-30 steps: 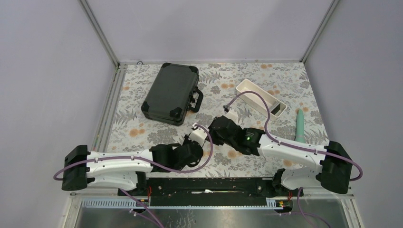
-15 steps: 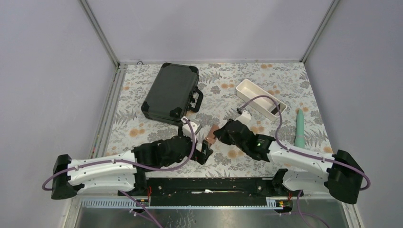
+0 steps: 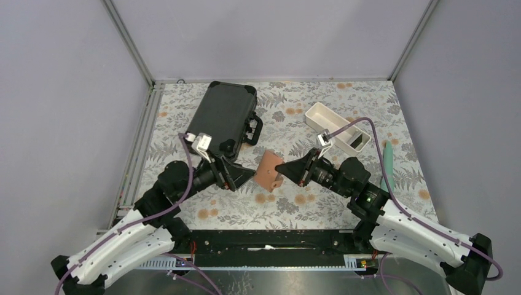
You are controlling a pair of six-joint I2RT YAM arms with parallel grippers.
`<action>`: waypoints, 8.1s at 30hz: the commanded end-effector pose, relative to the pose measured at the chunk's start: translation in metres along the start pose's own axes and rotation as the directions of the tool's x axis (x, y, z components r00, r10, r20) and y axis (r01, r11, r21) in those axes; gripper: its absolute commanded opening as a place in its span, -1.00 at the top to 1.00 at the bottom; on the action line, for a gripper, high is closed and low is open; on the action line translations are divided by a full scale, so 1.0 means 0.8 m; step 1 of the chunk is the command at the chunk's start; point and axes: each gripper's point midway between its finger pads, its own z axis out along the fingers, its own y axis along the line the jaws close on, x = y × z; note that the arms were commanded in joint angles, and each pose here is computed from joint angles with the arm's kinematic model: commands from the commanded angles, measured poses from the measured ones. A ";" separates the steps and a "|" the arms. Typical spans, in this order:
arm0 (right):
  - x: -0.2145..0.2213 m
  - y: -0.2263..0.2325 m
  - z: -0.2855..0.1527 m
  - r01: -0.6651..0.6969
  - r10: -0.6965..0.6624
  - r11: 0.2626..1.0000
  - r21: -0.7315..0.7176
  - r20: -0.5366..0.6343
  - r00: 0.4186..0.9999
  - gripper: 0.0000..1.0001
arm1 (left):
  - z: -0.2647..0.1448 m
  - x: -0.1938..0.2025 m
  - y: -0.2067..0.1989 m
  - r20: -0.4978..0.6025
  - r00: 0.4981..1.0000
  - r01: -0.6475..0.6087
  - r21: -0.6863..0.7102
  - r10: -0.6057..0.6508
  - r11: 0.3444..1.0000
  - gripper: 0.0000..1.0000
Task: Put the credit cards into the card holder
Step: Close the card holder.
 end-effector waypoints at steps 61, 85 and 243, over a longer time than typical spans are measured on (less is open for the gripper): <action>0.049 -0.024 0.026 0.057 0.003 0.981 0.188 -0.306 0.952 0.01 | -0.016 0.012 0.034 0.017 0.981 0.196 -0.128 -0.196 0.972 1.00; 0.083 -0.046 0.046 0.106 -0.018 0.967 0.232 -0.353 0.935 0.48 | -0.015 0.016 0.027 -0.018 0.981 0.193 -0.108 -0.196 0.975 1.00; 0.103 0.009 0.065 -0.034 0.032 0.999 0.002 -0.394 0.918 1.00 | -0.003 0.058 0.017 -0.151 0.985 0.086 -0.002 -0.085 0.996 1.00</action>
